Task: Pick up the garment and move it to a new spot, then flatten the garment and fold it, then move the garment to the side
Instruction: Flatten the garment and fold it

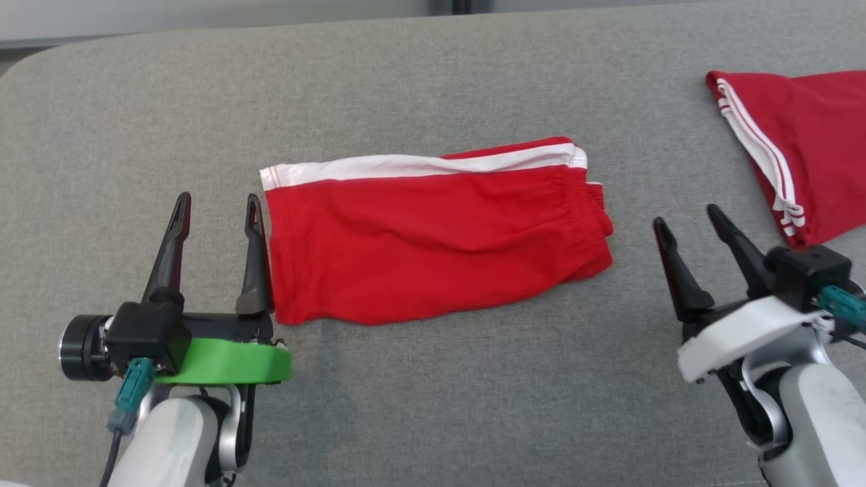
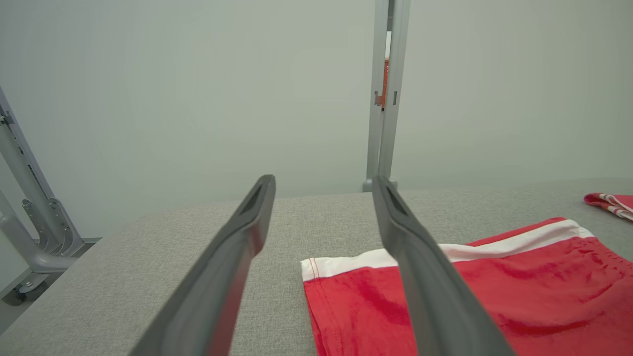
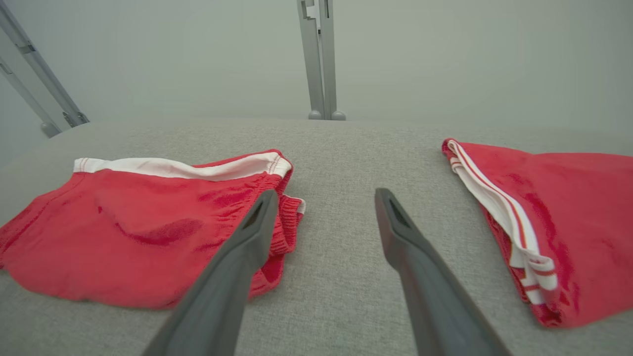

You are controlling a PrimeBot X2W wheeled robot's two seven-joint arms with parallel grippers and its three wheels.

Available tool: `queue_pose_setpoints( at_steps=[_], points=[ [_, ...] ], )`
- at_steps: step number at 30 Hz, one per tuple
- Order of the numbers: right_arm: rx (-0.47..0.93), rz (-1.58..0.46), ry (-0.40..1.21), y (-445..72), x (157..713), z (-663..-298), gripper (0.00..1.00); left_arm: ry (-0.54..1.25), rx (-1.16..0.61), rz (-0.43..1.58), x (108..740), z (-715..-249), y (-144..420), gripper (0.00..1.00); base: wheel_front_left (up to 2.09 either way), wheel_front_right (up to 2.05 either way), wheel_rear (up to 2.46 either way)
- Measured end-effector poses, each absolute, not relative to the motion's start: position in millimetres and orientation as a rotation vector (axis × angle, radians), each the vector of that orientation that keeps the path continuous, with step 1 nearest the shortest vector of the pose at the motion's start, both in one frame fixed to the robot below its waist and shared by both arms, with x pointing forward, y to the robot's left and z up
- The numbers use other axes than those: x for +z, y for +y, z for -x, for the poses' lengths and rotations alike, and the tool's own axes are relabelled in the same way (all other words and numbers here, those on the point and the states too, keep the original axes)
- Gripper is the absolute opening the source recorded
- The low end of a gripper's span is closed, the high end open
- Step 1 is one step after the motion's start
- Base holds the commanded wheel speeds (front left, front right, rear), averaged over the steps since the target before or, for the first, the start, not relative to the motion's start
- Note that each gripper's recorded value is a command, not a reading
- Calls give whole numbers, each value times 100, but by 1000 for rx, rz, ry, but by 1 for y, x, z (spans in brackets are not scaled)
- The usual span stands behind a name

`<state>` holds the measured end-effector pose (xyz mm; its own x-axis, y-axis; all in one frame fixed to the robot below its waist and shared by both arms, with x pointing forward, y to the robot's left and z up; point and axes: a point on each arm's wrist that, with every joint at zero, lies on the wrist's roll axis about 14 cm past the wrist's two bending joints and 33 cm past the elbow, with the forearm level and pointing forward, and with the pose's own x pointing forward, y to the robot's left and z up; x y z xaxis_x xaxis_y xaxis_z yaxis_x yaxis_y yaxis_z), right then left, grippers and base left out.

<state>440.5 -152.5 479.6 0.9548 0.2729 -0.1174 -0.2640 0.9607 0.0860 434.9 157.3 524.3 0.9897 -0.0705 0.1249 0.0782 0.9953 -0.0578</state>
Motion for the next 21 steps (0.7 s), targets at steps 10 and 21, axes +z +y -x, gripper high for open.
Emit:
queue_pose_setpoints(
  at_steps=[10, 21],
  points=[
    [408, -77, 326, -93, 407, -480, 100, -85, -25, 64, 506, -444, 170, 100, 0, 0, 0],
    [392, -164, 446, -84, 373, -476, 41, -91, -13, 50, 505, -446, 175, 100, 0, 0, 0]
  ],
)
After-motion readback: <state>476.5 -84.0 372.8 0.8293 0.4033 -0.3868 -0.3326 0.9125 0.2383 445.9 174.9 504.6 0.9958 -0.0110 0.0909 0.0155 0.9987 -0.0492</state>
